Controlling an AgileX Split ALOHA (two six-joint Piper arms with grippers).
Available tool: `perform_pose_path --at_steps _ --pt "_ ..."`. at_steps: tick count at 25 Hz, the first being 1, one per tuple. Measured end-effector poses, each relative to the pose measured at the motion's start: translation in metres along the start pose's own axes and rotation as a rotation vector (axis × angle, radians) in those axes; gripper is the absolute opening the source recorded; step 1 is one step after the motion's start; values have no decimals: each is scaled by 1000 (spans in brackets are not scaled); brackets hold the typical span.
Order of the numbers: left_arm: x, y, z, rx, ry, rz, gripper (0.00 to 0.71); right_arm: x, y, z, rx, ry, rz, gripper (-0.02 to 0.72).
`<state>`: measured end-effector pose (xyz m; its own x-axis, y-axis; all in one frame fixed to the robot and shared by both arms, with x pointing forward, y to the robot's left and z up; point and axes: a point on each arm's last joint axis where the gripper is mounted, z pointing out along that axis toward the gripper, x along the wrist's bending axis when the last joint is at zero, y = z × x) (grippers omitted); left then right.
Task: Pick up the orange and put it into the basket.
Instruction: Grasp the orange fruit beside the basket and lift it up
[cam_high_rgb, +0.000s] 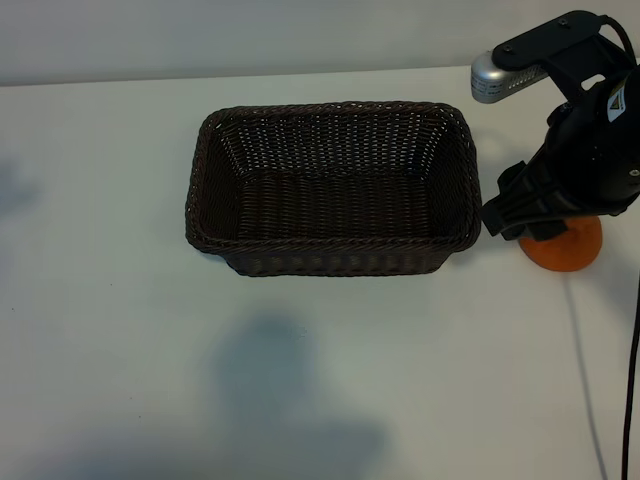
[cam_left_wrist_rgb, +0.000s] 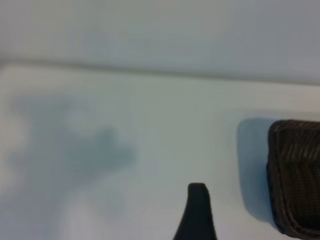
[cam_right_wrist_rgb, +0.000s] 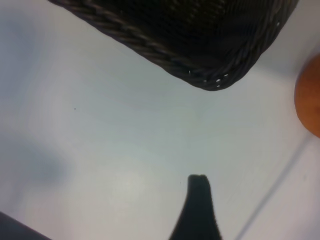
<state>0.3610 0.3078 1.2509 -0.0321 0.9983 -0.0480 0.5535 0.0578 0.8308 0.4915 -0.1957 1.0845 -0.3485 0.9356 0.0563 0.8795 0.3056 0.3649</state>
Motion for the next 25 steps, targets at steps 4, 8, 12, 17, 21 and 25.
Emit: perform_pose_path --at_steps 4,8,12,17,21,25 --pt "0 -35 -47 -110 58 76 596 0 1 0 -12 0 0 558" --pt "8 -81 -71 -164 156 69 596 0 1 0 -13 0 -1 558" --pt "9 -124 -86 -225 168 59 596 0 2 0 -22 0 -7 558" --pt "4 -166 -96 -290 119 56 596 0 3 0 -29 0 -7 558" --pt "2 -194 -91 -262 88 59 596 0 3 0 -31 0 -7 558" --pt "3 -217 -73 -194 86 58 596 0 3 0 -32 0 -17 558"
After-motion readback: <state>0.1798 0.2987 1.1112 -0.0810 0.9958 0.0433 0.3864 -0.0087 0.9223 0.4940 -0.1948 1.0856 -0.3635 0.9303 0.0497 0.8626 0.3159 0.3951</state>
